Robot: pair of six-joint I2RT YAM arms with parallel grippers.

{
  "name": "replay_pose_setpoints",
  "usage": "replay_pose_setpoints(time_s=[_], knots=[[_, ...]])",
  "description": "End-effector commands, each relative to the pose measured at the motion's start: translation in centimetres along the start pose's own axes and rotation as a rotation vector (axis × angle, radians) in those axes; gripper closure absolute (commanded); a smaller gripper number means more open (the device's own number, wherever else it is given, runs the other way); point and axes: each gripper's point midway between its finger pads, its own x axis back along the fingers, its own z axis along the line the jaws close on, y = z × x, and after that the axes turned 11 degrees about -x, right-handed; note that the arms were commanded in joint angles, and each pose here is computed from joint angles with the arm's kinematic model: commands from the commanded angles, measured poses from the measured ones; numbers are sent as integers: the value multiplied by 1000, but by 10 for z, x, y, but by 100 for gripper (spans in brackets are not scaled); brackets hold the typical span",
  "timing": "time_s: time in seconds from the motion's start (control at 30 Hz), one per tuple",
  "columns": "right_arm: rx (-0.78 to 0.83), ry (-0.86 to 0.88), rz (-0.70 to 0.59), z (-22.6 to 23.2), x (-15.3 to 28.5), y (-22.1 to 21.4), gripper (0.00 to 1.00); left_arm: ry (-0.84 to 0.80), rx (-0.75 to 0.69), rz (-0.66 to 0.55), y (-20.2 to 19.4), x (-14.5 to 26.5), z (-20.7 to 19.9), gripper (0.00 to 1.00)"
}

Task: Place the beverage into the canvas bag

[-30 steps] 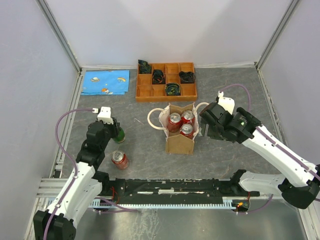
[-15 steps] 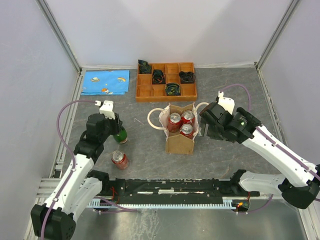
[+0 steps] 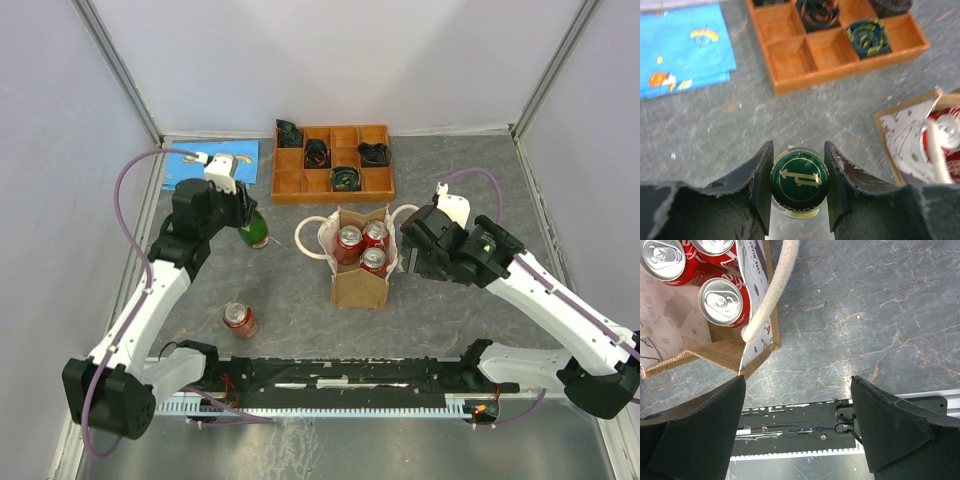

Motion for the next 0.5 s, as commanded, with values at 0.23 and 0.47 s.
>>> replay_pose_setpoints(time_s=[0.23,0.47], knots=[[-45,20,-29,-2,4,5,7,-210,-27,-525,220,3,-50,97],[-63,15,-29,-7,3,1,7,-411,-34,-564,245,13,-131,97]])
